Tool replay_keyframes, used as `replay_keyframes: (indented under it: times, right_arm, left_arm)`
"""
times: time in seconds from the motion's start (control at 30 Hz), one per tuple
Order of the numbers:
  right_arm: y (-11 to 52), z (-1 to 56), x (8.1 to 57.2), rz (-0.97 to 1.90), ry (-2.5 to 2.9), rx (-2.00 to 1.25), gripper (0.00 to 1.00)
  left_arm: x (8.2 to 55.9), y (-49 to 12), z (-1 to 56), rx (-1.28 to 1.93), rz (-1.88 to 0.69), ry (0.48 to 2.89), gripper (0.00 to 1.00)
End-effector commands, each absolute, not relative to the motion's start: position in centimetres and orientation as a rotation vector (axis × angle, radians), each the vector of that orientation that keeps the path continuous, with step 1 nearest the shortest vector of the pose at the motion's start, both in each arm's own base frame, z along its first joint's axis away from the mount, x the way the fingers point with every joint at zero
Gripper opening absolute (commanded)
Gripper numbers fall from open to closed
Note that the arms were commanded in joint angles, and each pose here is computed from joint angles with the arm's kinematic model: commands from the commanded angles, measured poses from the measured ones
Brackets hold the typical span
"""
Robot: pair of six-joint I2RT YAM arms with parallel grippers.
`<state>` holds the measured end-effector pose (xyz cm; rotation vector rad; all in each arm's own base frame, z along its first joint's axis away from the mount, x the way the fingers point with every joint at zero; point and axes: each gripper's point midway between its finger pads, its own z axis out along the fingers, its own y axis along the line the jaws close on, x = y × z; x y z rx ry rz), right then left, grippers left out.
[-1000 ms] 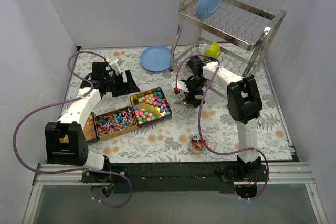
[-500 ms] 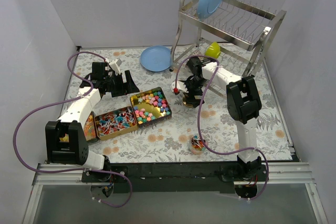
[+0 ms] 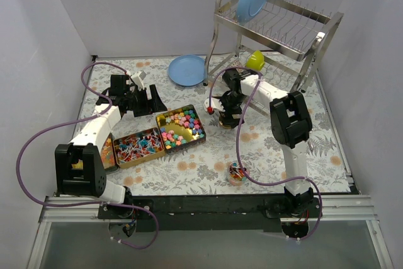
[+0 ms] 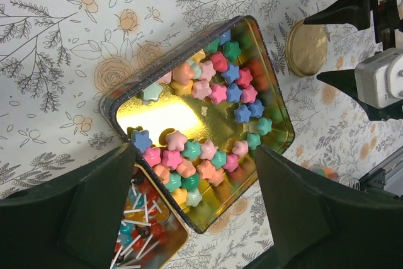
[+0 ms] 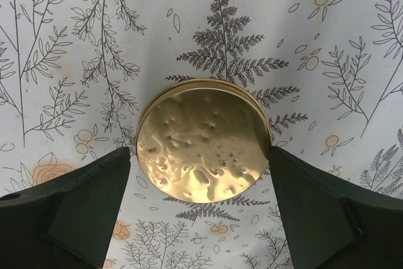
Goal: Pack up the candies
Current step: Pick up the bottle lid at the center of the board.
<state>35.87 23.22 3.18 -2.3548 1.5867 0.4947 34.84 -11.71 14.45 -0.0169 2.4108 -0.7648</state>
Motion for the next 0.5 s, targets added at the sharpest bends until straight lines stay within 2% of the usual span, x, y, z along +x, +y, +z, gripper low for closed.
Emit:
replay_keyframes:
  times: [0.0, 0.2, 0.3, 0.33, 0.47]
  right_arm:
    - [23.5, 2.4, 35.9, 0.505, 1.61, -2.344, 0.98]
    - [23.0, 1.5, 35.3, 0.529, 1.647, -2.39, 0.98]
    - [22.4, 1.0, 34.5, 0.568, 1.703, -2.41, 0.94]
    - [22.4, 1.0, 34.2, 0.579, 1.71, -2.415, 0.88]
    - [22.5, 2.3, 33.7, 0.607, 1.757, -2.36, 0.79]
  left_arm:
    - [35.2, -11.6, 14.8, -0.008, -0.763, 2.388, 0.76]
    - [35.5, -11.7, 14.6, -0.015, -0.775, 2.392, 0.76]
    - [35.5, -11.6, 14.6, -0.015, -0.774, 2.392, 0.76]
    - [35.5, -11.6, 14.6, -0.015, -0.774, 2.392, 0.76]
    - [35.2, -11.7, 14.7, -0.012, -0.786, 2.387, 0.76]
